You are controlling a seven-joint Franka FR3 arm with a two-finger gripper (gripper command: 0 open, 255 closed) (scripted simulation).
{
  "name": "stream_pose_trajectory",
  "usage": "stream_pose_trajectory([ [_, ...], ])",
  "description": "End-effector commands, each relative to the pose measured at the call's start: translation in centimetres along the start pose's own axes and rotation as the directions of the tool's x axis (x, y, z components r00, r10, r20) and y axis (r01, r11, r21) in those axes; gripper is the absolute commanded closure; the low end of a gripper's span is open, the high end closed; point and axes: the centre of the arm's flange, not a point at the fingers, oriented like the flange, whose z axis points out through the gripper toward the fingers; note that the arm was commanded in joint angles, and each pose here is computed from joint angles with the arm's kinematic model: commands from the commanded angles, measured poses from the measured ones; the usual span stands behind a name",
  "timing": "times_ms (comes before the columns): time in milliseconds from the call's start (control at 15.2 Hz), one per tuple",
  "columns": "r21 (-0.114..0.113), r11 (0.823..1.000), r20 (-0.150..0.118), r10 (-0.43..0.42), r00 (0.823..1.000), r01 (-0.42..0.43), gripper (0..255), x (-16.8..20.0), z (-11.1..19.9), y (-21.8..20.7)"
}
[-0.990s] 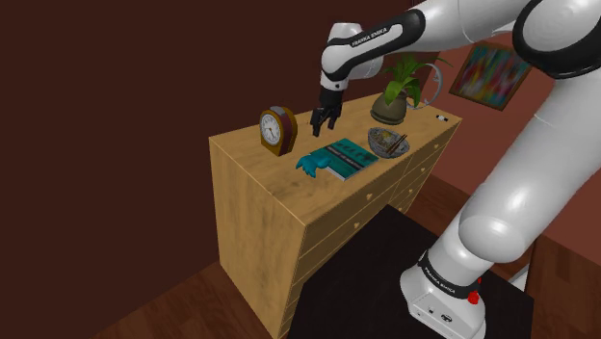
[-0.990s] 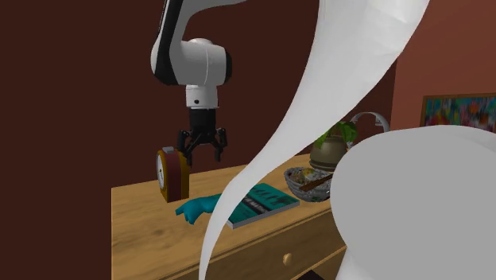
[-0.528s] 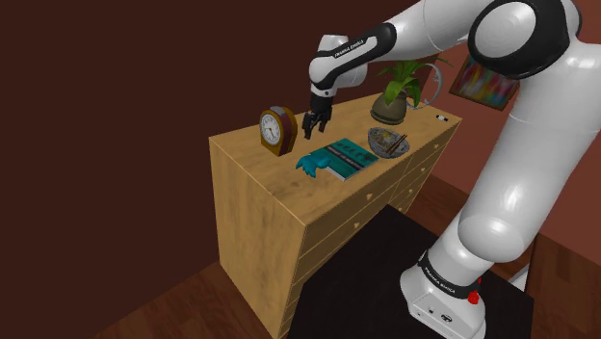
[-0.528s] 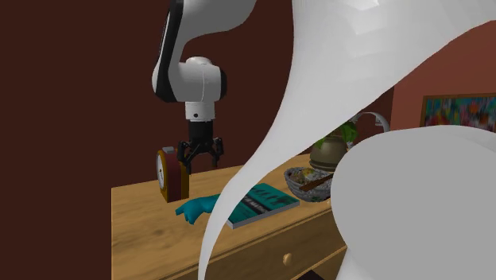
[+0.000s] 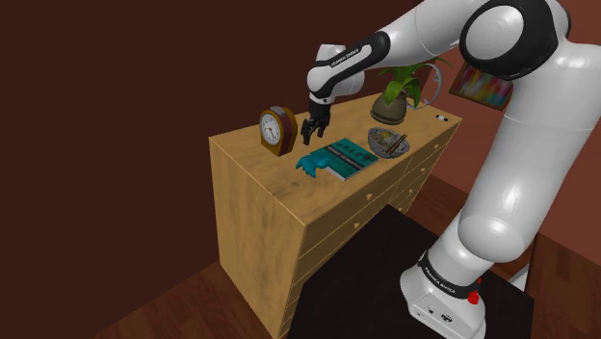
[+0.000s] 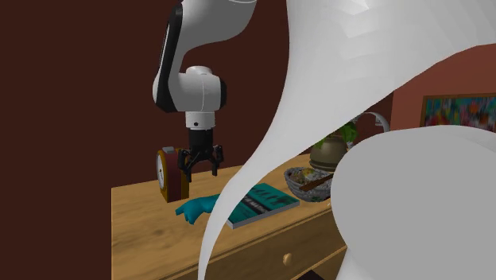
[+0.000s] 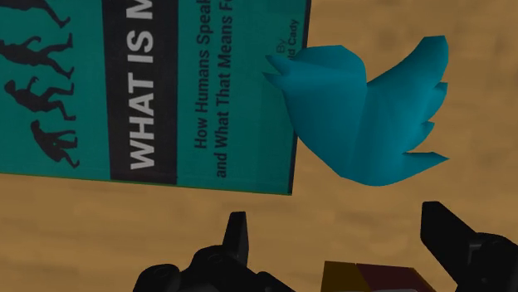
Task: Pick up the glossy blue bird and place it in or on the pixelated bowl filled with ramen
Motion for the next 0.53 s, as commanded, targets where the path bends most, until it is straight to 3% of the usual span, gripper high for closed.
stream_pose_trajectory([
  [0,0.0,1.0,0.0,0.0,1.0,0.0,0,-0.01,0.02,0.0],
  [132,0.0,1.0,0.0,0.0,1.0,0.0,0,-0.01,0.02,0.0],
  [198,0.0,1.0,0.0,0.0,1.0,0.0,255,-0.01,0.02,0.0],
  [462,0.0,1.0,0.0,0.0,1.0,0.0,255,-0.01,0.02,0.0],
])
